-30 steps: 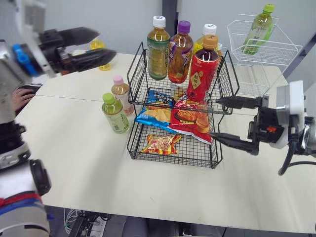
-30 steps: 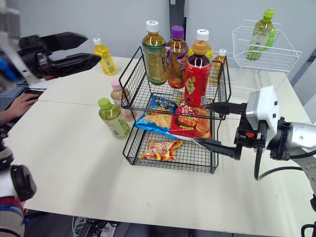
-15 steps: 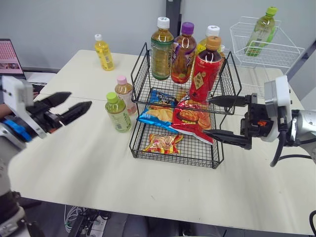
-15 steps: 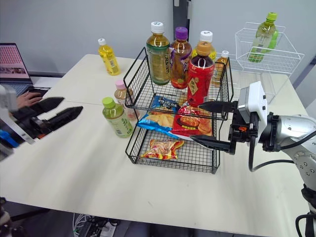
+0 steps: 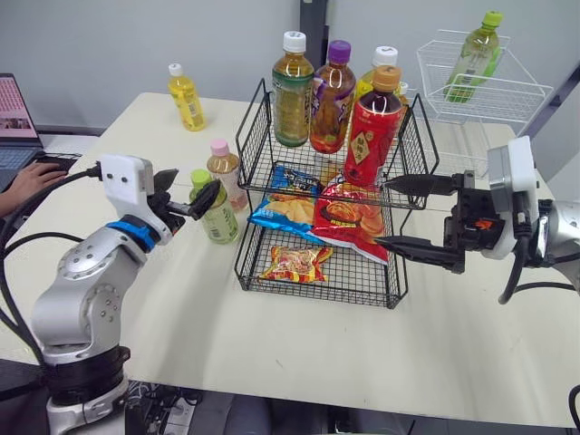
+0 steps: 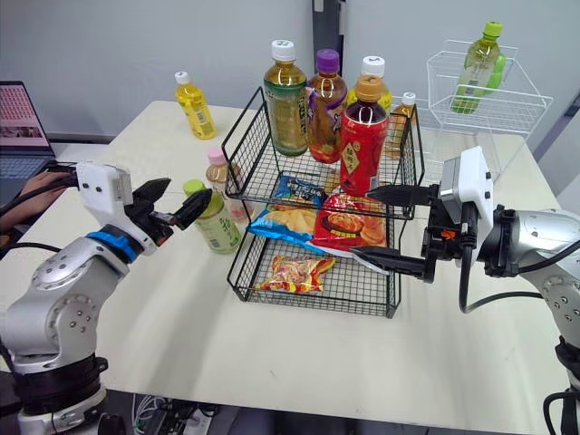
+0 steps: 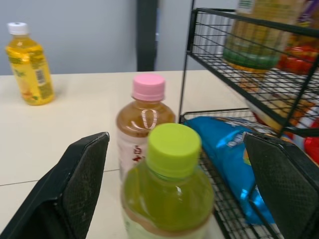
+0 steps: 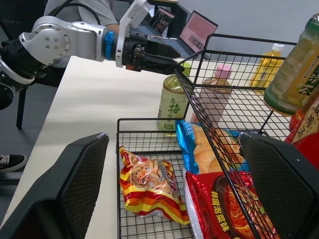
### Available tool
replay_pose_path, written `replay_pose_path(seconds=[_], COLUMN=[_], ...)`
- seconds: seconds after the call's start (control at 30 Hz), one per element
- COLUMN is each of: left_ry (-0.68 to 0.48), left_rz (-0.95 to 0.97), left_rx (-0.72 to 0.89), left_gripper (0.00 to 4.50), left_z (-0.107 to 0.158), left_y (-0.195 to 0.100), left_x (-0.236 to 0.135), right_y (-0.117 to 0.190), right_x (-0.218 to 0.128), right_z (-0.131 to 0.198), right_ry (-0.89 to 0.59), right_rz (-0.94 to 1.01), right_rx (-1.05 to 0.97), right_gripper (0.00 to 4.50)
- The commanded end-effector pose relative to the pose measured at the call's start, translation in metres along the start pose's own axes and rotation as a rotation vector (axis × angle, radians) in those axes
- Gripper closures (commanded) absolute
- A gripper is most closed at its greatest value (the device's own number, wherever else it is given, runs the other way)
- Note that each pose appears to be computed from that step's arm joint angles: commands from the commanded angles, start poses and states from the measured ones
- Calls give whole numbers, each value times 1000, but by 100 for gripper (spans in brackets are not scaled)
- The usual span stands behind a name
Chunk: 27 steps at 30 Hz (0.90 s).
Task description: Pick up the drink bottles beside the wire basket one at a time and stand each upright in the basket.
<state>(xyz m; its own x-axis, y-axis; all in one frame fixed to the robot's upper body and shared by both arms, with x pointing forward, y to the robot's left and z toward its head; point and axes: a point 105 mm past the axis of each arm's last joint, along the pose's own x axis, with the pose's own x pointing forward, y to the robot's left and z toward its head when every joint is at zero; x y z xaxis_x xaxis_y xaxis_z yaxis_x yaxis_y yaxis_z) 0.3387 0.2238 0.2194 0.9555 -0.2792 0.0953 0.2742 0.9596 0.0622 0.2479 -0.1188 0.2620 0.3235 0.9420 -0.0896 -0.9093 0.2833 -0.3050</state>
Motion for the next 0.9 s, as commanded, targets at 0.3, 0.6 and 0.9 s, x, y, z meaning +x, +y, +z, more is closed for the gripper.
replay_pose_path(seconds=[0.3,0.6,0.9], left_ry=[-1,7,-10], left_rz=[-19,-35,-41], left_rx=[3,16,41], left_gripper=[43,313,315], left_z=[-1,-5,1], left_y=[-7,-11,-8], left_x=[15,10,1], right_y=[6,6,9], right_x=[-6,-6,-4], right_z=[18,21,20], right_ry=[-28,-42,-40], right_rz=[1,7,27], right_rx=[-51,-65,-69], right_gripper=[0,0,0])
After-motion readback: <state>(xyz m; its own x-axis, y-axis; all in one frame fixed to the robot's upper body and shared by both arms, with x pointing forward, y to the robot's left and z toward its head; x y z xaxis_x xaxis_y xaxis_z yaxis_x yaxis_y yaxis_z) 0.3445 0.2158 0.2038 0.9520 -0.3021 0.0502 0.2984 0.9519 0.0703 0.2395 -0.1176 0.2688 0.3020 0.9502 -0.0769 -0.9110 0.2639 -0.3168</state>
